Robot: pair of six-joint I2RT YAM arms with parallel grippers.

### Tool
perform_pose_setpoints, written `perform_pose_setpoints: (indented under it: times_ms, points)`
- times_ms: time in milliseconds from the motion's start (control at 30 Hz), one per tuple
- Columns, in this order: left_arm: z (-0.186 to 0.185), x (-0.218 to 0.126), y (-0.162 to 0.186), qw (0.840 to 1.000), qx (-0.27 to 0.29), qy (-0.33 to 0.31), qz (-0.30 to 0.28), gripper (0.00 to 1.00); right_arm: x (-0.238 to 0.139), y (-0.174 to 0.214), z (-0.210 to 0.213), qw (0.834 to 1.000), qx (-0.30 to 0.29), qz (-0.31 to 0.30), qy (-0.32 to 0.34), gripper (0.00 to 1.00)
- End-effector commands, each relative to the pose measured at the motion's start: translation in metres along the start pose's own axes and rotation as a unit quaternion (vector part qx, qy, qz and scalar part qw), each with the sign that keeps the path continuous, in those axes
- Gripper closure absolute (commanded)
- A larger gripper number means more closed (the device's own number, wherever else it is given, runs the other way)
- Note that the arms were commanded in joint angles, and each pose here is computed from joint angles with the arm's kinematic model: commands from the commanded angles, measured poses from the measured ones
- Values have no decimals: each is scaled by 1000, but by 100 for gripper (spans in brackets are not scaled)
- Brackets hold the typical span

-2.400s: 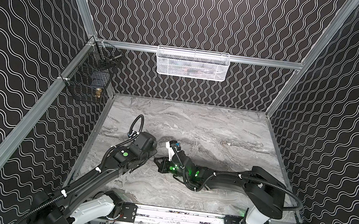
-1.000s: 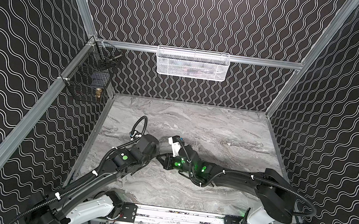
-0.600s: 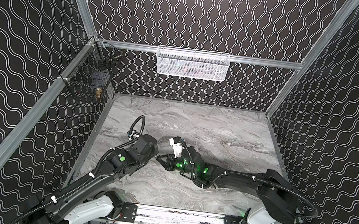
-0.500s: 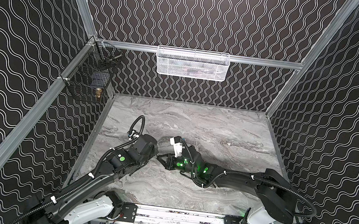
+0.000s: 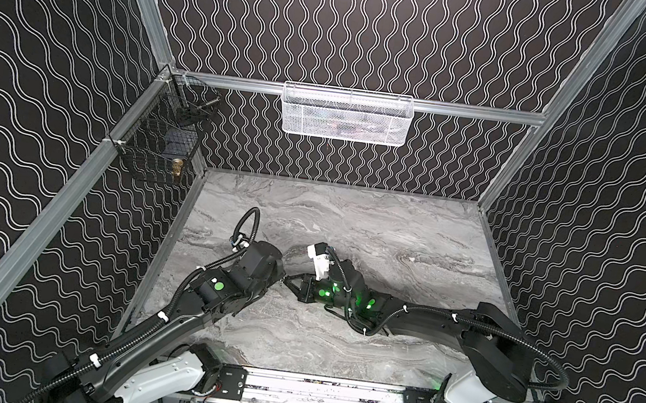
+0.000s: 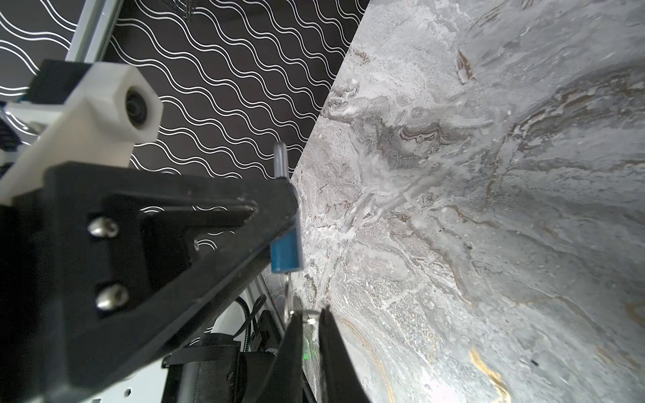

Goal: Unlock with the key

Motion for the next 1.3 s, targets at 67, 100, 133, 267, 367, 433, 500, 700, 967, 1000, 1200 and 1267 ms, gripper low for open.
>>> perform_pose_setpoints:
  times_ms: [67, 100, 133, 267, 367, 433, 500, 700, 967, 1000, 1200, 1267]
  points:
    - [-5, 0, -3, 1000, 0, 10, -8, 96, -7, -10, 14, 999, -17, -22, -23, 86]
    - [-5, -1, -3, 1000, 1, 13, -9, 96, -8, -11, 14, 999, -18, -23, -22, 86]
    - [-6, -1, -3, 1000, 0, 13, -8, 96, -8, -12, 15, 999, -19, -23, -23, 86]
    - [-5, -1, -3, 1000, 1, 12, -7, 97, -7, -11, 18, 999, -20, -16, -26, 84]
    - [-6, -2, -3, 1000, 0, 16, -8, 98, -3, -9, 15, 1000, -16, -11, -19, 83]
    - [-6, -3, -3, 1000, 0, 16, -7, 98, -3, -9, 14, 1000, -14, -14, -22, 83]
    - [-7, -2, -3, 1000, 0, 16, -6, 98, -1, -9, 15, 1000, -14, -12, -23, 83]
    - [-9, -2, -1, 1000, 0, 23, 2, 98, 4, -8, 15, 999, -13, -6, -29, 89]
    - [-15, -2, 4, 999, -2, 43, 21, 99, 6, -18, 20, 999, -23, -18, -29, 95]
    - [-16, -1, 6, 999, -3, 45, 24, 99, 7, -18, 21, 999, -23, -16, -29, 95]
    - [-16, -2, 2, 999, 3, 36, 14, 99, 4, -17, 20, 1000, -20, -11, -18, 88]
    - [-16, -3, -2, 999, 3, 32, 5, 100, 2, -16, 19, 1000, -17, -9, -16, 86]
Point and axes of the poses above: each gripper's point midway between its finger pads, its own x axis out along the fingers, its own z axis along the line the jaws close on, y = z × x, the point moved 3 cm from there along -x, back along the fingers, and after that the axes turned 1 degree about -x, right-handed, at the moved point
